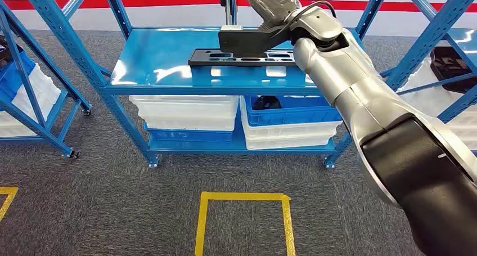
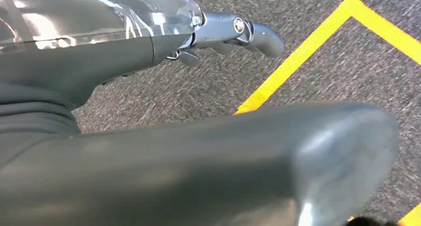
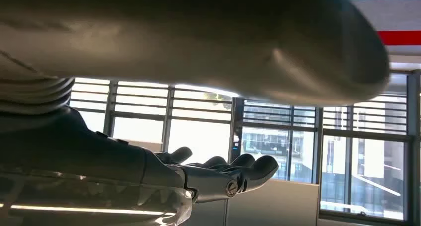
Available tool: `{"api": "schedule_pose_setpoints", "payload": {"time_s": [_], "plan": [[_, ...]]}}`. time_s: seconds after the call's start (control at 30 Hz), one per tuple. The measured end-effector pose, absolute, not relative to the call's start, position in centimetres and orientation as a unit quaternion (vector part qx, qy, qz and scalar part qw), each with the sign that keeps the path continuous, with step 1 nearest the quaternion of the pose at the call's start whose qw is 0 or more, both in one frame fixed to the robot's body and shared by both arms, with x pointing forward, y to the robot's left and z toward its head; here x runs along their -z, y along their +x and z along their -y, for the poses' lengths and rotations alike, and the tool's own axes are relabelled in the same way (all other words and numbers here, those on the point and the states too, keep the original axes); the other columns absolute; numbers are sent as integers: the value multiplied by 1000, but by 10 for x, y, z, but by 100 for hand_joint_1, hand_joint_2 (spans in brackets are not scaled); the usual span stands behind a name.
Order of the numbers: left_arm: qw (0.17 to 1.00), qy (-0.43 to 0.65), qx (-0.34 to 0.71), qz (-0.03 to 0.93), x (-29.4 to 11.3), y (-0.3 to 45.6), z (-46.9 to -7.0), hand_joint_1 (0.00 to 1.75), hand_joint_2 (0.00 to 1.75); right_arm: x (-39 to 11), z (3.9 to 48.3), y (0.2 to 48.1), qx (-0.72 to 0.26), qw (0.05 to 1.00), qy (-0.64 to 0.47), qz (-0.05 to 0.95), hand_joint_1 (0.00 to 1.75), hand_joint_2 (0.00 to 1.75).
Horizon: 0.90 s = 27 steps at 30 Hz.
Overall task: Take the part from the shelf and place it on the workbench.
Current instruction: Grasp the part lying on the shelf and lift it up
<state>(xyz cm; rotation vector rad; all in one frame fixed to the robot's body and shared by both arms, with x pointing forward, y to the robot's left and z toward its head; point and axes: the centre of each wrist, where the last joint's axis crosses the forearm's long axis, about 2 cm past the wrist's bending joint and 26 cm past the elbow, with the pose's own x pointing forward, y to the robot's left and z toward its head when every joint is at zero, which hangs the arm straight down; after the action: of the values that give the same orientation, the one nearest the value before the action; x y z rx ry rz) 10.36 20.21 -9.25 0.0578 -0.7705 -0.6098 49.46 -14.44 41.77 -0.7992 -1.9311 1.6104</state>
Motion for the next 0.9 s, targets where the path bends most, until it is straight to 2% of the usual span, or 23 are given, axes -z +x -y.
{"api": "schedule_pose_setpoints", "payload": {"time_s": [0.47, 0.9], "plan": [[881, 27, 293, 370, 92, 104, -201, 0, 0, -401, 150, 496, -598, 265, -290, 699, 0, 0], [882, 26, 294, 368, 92, 104, -201, 0, 0, -406, 152, 497, -597, 261, -296, 698, 0, 0]]}}
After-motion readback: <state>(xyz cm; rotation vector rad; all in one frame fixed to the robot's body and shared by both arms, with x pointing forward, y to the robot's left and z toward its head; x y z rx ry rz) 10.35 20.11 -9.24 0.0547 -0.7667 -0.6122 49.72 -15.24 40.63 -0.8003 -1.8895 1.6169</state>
